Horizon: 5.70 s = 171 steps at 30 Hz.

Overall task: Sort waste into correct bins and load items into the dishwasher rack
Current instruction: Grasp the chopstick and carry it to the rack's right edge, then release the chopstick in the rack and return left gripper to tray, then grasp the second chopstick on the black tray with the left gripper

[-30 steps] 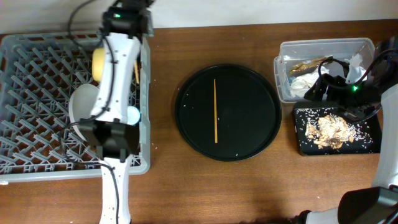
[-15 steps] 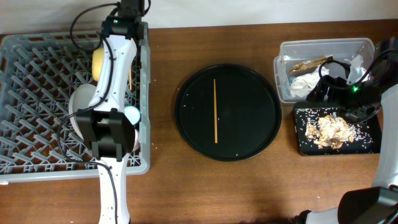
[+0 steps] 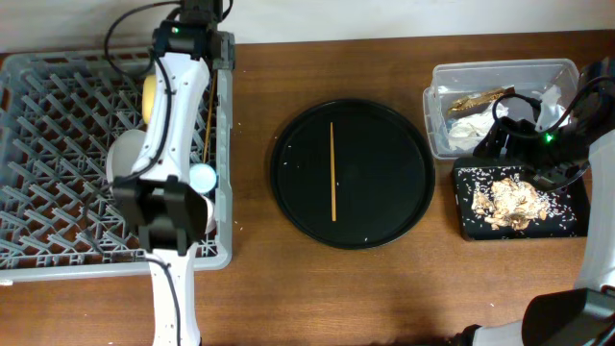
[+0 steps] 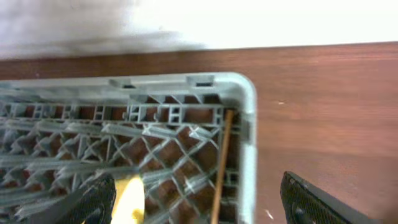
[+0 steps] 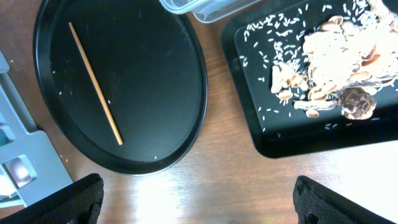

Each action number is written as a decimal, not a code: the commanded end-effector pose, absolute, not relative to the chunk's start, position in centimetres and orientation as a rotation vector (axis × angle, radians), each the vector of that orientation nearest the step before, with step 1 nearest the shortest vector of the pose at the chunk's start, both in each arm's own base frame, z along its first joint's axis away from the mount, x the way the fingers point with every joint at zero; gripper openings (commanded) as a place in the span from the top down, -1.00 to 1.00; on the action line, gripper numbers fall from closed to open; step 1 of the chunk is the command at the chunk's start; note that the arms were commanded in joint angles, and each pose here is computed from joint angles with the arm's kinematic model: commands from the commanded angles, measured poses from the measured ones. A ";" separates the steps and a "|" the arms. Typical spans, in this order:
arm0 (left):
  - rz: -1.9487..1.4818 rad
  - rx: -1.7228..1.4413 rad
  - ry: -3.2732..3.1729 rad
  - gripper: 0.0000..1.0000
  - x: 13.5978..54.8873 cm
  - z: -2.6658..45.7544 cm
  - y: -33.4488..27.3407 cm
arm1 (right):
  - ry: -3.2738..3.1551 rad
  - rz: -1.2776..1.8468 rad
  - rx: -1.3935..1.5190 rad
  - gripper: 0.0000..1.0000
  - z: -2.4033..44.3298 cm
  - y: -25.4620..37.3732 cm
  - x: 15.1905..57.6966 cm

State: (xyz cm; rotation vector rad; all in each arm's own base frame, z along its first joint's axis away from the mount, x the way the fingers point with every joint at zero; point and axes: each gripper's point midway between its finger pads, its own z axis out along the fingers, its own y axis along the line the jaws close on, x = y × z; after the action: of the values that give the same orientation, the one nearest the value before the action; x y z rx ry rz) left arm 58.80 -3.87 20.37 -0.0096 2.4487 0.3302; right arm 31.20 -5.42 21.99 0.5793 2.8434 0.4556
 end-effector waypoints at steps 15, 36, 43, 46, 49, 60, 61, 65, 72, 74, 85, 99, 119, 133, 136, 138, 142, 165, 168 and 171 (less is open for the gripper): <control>-0.155 0.460 2.552 -0.69 45.9 25.8 -23.7 | 2.872 0.441 0.591 -0.97 21.9 -5.4 30.4; -0.081 0.555 2.870 -0.68 43.7 9.9 -30.2 | 2.872 0.441 0.590 -0.97 21.9 -5.4 30.4; -0.011 0.457 2.986 -0.37 42.5 5.9 -30.0 | 2.872 0.440 0.590 -0.97 21.9 -5.4 30.4; -0.002 0.452 3.001 -0.37 42.5 5.0 -30.0 | 2.871 0.440 0.590 -0.97 21.9 -5.5 30.4; 0.012 0.455 3.020 -0.37 42.4 4.0 -29.9 | 2.872 0.440 0.590 -0.97 21.9 -5.4 30.4; 0.019 0.461 3.029 -0.37 42.2 3.6 -29.9 | 2.873 0.441 0.591 -0.97 21.9 -5.4 30.4; 0.020 0.461 3.029 -0.36 42.2 3.6 -29.9 | 2.873 0.441 0.591 -0.97 21.9 -5.4 30.4; 0.020 0.460 3.029 -0.36 42.2 3.6 -29.9 | 2.873 0.441 0.591 -0.97 21.9 -5.4 30.4; 0.019 0.460 3.027 -0.37 42.2 3.6 -29.9 | 2.872 0.440 0.590 -0.97 21.9 -5.4 30.4; 0.019 0.460 3.028 -0.37 42.2 3.6 -29.9 | 2.872 0.440 0.590 -0.97 21.9 -5.4 30.4; 0.010 0.458 3.017 -0.37 42.5 3.6 -30.1 | 2.877 0.415 0.593 -0.97 21.8 -5.7 30.3; 0.028 0.237 3.019 -0.27 43.1 3.0 -29.9 | 2.877 0.414 0.593 -0.97 21.8 -5.7 30.3; 0.022 0.312 3.002 0.10 43.5 2.7 -30.2 | 2.878 0.414 0.593 -0.97 21.8 -5.7 30.3; 0.061 0.320 3.061 0.22 42.8 -0.3 -29.9 | 2.878 0.414 0.593 -0.97 21.8 -5.7 30.3; 0.065 0.321 3.063 0.22 42.7 -0.4 -29.8 | 2.878 0.414 0.593 -0.97 21.8 -5.7 30.3; 0.065 0.321 3.064 0.23 42.7 -0.4 -29.8 | 2.878 0.414 0.593 -0.97 21.8 -5.7 30.3; 0.067 0.321 3.066 0.23 42.7 -0.5 -29.8 | 2.878 0.414 0.593 -0.97 21.8 -5.7 30.3; -0.078 0.347 2.862 0.99 46.1 9.8 -29.6 | 2.878 0.414 0.593 -0.97 21.8 -5.7 30.3; -0.106 0.329 2.797 0.98 46.5 12.6 -29.4 | 2.878 0.415 0.593 -0.97 21.8 -5.7 30.3; -0.120 0.313 2.755 0.99 46.8 14.7 -28.7 | 2.878 0.415 0.593 -0.97 21.8 -5.7 30.3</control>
State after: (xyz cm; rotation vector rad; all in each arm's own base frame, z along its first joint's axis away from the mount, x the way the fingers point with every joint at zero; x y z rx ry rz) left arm 46.00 -29.71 12.86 0.3125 2.8082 -0.1299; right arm 30.51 -5.55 21.77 0.5952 2.8736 0.4326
